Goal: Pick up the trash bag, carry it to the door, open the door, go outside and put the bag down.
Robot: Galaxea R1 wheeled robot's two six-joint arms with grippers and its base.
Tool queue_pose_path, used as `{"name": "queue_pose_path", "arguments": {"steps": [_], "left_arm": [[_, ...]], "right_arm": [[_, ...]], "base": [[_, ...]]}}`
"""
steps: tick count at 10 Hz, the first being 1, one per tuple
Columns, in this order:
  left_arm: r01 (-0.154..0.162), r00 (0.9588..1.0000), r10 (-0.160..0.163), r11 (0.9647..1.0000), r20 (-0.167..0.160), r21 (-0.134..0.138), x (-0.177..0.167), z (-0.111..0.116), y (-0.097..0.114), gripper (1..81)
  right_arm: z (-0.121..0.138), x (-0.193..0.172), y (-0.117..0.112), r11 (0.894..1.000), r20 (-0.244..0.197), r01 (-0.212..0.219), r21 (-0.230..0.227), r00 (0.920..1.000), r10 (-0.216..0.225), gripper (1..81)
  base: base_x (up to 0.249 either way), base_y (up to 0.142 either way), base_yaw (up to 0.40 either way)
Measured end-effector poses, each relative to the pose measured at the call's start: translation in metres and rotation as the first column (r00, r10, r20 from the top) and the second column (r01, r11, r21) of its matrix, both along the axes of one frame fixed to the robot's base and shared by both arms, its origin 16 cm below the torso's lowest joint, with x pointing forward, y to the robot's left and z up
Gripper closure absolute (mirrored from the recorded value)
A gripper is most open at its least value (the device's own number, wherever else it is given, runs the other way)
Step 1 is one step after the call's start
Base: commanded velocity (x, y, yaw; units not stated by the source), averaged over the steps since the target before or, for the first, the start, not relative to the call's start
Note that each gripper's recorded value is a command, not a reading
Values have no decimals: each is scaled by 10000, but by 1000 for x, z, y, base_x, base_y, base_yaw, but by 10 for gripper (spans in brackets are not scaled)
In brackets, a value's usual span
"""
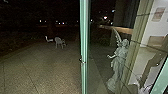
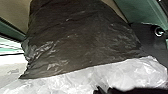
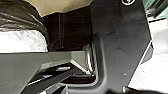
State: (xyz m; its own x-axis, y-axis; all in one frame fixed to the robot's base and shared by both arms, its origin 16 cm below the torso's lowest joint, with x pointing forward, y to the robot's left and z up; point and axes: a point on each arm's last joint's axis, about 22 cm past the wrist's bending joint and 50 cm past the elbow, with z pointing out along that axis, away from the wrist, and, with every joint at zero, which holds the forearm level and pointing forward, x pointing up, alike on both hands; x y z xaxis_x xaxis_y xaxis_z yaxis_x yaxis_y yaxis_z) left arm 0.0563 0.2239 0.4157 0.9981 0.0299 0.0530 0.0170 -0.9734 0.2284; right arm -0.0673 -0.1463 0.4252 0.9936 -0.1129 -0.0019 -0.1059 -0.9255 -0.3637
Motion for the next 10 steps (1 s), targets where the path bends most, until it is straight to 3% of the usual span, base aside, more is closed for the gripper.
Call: {"name": "queue_pose_path", "arguments": {"steps": [3,4,5,7,10], "left_arm": [[11,10000,-11,10000,-98,-40,-7,0,-3,811],[3,10000,-2,10000,-75,80,-2,0,7,811],[-13,10000,14,9999,-45,155,-4,-1,10,811],[12,10000,-12,9999,5,-123,5,0,-10,811],[10,9999,-10,10000,-126,-9,-6,-1,0,811]], "right_arm": [[-1,-3,-4,10000,-41,-9,-53,10000,9,10],[1,0,11,9999,-44,37,129,10000,-36,10],[1,1,5,10000,18,29,69,10000,-29,10],[-2,9,-11,9999,54,-5,-150,10000,6,10],[1,0,5,10000,-12,8,71,10000,-8,10]], "base": [[88,0,0],[88,0,0],[87,0,0],[86,0,0],[85,0,0]]}}
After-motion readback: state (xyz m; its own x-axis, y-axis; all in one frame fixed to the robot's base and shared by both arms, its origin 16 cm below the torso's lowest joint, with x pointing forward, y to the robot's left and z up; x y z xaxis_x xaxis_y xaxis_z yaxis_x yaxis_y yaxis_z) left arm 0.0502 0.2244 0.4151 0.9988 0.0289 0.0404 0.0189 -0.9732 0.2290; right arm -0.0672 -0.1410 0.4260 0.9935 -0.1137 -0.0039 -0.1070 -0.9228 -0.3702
